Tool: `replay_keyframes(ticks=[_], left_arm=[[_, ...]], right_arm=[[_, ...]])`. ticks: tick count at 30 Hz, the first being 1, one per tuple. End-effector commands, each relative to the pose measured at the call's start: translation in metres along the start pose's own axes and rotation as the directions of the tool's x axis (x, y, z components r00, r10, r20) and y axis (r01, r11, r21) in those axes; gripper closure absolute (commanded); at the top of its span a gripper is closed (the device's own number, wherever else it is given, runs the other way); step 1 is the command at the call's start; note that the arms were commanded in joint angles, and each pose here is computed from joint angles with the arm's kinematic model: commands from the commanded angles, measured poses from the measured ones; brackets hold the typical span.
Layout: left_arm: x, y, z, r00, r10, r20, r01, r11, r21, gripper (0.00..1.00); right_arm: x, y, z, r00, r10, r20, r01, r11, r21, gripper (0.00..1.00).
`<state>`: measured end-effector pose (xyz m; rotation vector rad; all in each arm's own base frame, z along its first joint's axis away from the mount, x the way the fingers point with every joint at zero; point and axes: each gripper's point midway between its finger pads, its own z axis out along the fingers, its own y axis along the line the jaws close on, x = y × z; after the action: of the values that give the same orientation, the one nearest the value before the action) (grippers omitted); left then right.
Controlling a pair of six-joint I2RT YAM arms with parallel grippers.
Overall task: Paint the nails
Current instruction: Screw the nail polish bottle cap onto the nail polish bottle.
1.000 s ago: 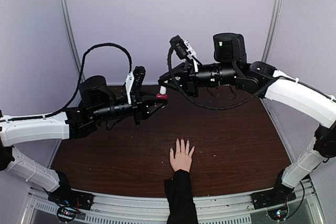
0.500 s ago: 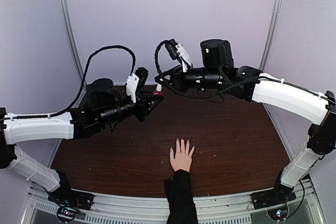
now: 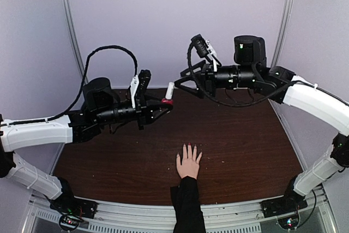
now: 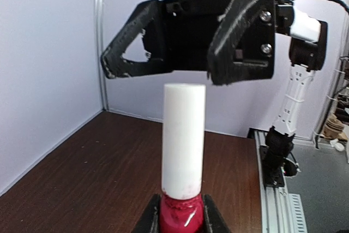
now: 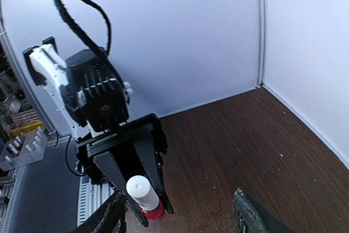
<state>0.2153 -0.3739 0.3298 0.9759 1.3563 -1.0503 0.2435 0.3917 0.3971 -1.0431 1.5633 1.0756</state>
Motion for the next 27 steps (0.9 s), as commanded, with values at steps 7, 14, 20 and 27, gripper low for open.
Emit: replay_keyframes(ticks=[7,14,20,27], left_arm=[[-0.04,-0.057,-0.003,0.996,0.005,0.088,-0.037,0.93,0.365,1.0],[-0.04,-0.067,0.002,0.996,-0.036,0.08,-0.005,0.886,0.464,1.0],[-0.042,-0.07,0.002,0.995,-0.056,0.087,0.006,0.87,0.493,1.0],[-0.044,-0.071,0.003,0.993,-0.076,0.094,0.019,0.866,0.5,1.0]], right_arm=[[-0.009,0.071,-0.022,0.992,-0.119,0.038,0.124,0.909,-0.398,0.43],[-0.011,0.083,-0.025,0.99,-0.126,0.056,0.138,0.875,-0.464,0.49],[-0.009,0.084,-0.021,0.99,-0.128,0.051,0.137,0.873,-0.469,0.62],[-0.006,0.085,-0.019,0.991,-0.129,0.044,0.134,0.869,-0.476,0.69]])
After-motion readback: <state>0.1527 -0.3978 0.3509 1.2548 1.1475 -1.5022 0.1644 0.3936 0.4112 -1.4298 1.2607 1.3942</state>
